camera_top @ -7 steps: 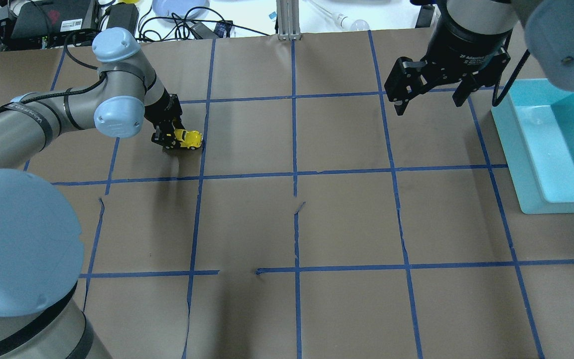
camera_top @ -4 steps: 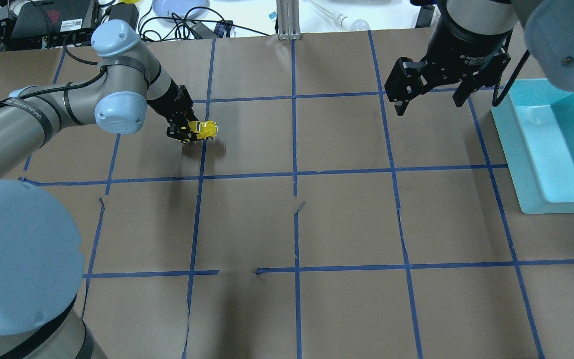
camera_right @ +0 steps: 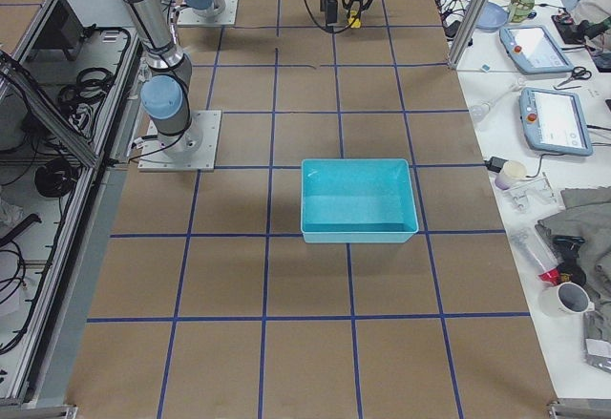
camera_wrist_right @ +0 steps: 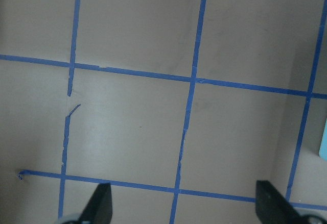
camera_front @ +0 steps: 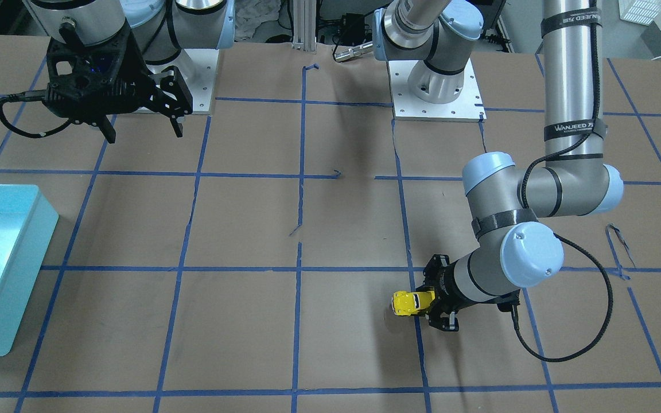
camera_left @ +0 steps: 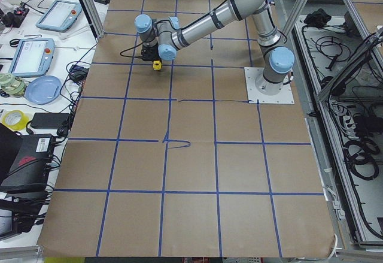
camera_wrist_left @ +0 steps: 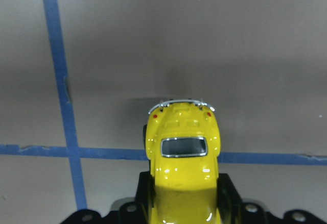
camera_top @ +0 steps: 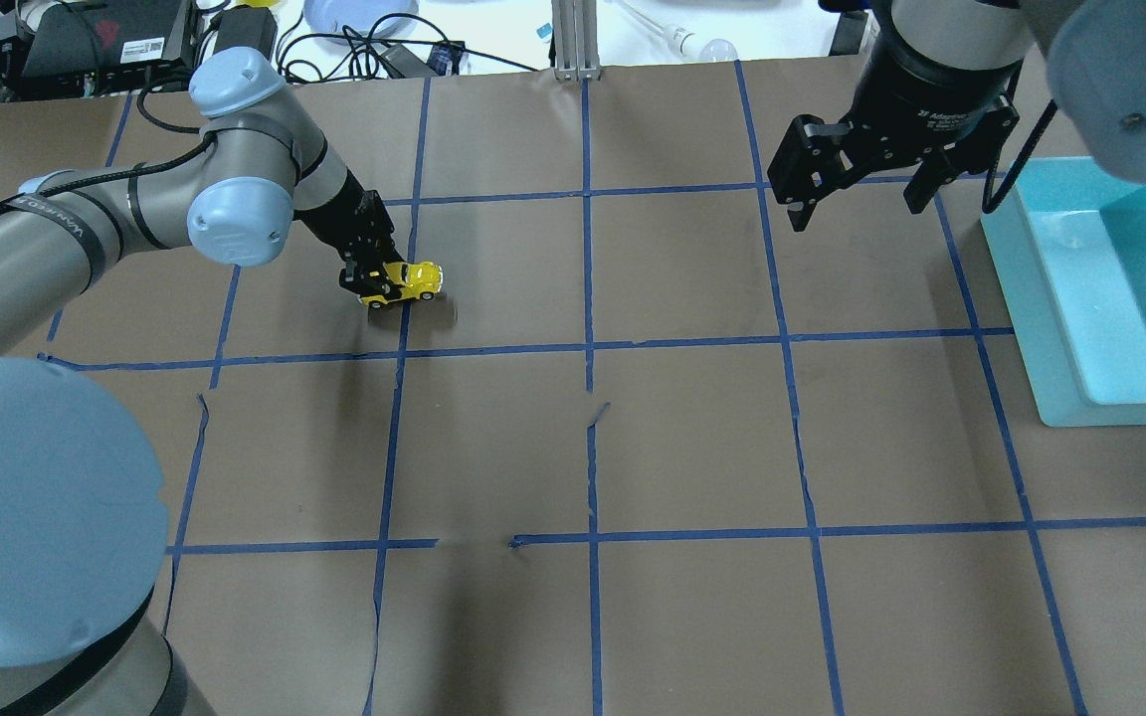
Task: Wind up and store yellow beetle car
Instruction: 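Roll the held car forward along the table with the left gripper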
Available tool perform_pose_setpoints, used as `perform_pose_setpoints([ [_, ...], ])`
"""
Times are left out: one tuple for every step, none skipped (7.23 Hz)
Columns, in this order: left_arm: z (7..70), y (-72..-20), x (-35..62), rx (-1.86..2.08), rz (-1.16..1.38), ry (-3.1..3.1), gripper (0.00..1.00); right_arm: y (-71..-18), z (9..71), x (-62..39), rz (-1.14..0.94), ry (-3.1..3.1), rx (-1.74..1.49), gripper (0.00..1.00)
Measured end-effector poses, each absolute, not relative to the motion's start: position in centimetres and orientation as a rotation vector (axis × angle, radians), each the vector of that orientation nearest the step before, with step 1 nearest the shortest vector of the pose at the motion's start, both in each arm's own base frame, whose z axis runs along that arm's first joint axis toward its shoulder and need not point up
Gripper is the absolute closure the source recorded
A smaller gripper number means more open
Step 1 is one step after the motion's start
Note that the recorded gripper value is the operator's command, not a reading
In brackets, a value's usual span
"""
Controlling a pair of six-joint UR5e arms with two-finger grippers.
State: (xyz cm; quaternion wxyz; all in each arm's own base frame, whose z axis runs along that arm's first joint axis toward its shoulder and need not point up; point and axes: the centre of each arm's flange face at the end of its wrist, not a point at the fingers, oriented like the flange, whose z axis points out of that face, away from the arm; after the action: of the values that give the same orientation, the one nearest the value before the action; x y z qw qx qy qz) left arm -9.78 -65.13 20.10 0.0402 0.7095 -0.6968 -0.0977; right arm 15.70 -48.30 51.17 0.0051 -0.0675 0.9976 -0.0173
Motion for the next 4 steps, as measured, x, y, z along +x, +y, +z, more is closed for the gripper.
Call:
perform_pose_setpoints([
  [19.69, -65.15, -9.75, 2.177, -0.311, -2.136, 1.00, -48.30, 51.17, 15.69, -0.054, 3.124, -0.212, 0.00],
  [19.47, -65.20, -9.72, 2.178, -0.316, -2.137, 1.00, -48.31, 51.17, 15.66, -0.054, 3.124, -0.212, 0.00],
  [19.36, -65.32, -9.69, 2.179, -0.314, -2.139, 1.00, -48.31, 51.17, 15.65, -0.054, 3.124, -0.212, 0.00],
  [19.23, -65.56, -9.51, 2.179, -0.311, -2.141, 1.00, -48.31, 51.17, 15.65, -0.054, 3.124, -0.212, 0.00],
])
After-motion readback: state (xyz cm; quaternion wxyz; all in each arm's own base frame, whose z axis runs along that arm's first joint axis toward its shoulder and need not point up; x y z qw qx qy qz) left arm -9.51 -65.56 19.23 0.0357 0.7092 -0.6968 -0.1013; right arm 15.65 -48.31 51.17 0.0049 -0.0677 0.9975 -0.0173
